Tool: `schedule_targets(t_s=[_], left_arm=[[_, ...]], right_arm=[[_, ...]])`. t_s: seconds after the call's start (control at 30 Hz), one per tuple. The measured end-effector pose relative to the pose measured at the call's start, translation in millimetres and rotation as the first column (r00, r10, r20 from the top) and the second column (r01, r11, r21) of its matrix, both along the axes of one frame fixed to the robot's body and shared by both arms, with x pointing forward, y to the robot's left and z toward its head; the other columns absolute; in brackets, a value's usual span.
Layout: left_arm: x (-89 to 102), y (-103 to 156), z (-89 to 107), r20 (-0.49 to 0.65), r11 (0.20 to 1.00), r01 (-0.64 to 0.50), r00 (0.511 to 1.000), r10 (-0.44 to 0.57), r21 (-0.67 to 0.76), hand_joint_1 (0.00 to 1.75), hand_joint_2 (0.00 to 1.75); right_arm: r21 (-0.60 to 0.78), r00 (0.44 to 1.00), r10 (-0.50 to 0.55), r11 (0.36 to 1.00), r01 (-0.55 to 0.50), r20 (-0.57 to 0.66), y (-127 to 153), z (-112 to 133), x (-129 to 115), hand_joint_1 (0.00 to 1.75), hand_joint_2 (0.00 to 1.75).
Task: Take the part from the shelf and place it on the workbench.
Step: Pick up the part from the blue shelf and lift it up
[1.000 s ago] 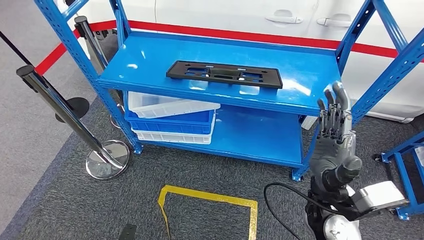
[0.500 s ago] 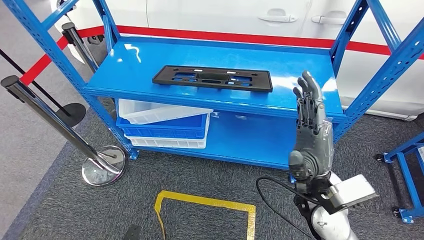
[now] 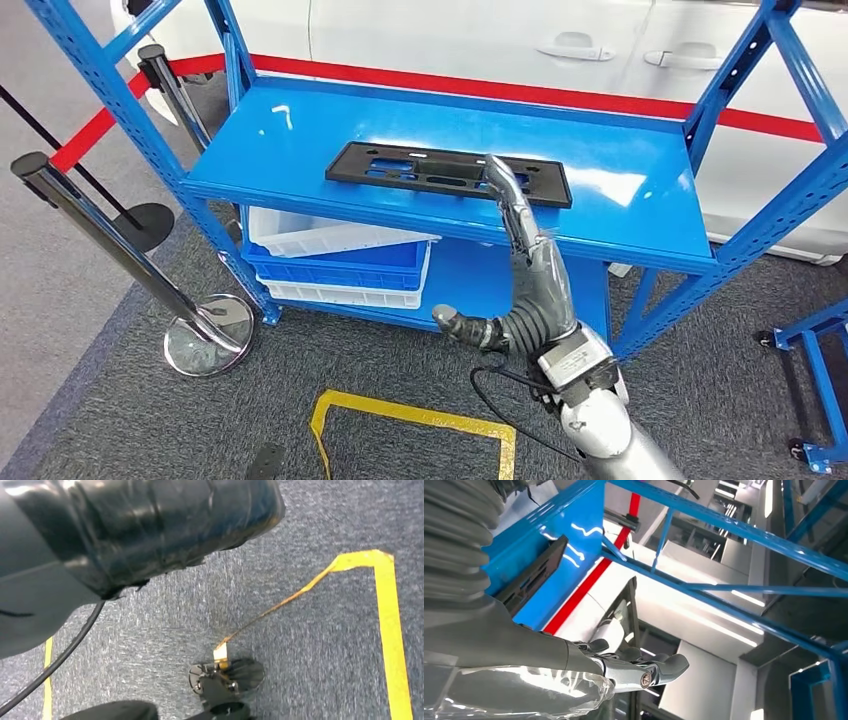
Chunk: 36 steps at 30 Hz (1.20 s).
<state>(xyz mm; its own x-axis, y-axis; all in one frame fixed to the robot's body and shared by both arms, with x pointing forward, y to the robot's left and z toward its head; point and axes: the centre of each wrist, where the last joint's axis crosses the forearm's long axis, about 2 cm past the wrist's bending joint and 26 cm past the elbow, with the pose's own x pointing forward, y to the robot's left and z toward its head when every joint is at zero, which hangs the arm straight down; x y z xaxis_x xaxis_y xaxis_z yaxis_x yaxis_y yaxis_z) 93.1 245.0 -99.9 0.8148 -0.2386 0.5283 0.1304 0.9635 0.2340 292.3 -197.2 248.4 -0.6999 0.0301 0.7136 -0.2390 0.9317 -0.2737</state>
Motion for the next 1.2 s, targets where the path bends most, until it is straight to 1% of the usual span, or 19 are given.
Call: schedule_targets(t_s=[0.17,0.47,0.67,0.83,0.93,1.2], left_arm=[[4.4,-2,1.1,0.003,1.000,0.016,1.000,-0.016,-0.001,0.00,0.00],[3.9,-3,1.1,-0.002,1.000,0.030,1.000,-0.030,-0.005,0.00,0.00],[8.2,-3,2.0,-0.001,0.999,0.048,0.999,-0.048,-0.006,0.00,0.00],[9.8,-4,2.5,-0.004,0.997,0.071,0.997,-0.071,-0.003,0.00,0.00],[13.5,-4,3.4,0.000,0.996,0.089,0.996,-0.089,-0.002,0.00,0.00],[23.1,-8,6.1,0.013,0.994,0.110,0.994,-0.110,-0.006,0.00,0.00]], right_arm=[[-0.019,1.000,0.030,0.999,-0.030,0.000,16,0,7,0.00,1.75],[-0.034,0.996,0.084,0.996,-0.084,-0.012,37,-1,11,0.00,1.75],[-0.081,0.996,0.094,0.992,-0.094,-0.006,51,0,18,0.00,1.75],[-0.176,0.998,0.065,0.982,-0.064,0.002,60,-2,25,0.00,1.75],[-0.241,0.999,0.046,0.969,-0.048,-0.011,65,-9,31,0.00,1.75],[-0.398,0.999,-0.029,0.916,0.038,0.029,79,-10,56,0.00,1.75]])
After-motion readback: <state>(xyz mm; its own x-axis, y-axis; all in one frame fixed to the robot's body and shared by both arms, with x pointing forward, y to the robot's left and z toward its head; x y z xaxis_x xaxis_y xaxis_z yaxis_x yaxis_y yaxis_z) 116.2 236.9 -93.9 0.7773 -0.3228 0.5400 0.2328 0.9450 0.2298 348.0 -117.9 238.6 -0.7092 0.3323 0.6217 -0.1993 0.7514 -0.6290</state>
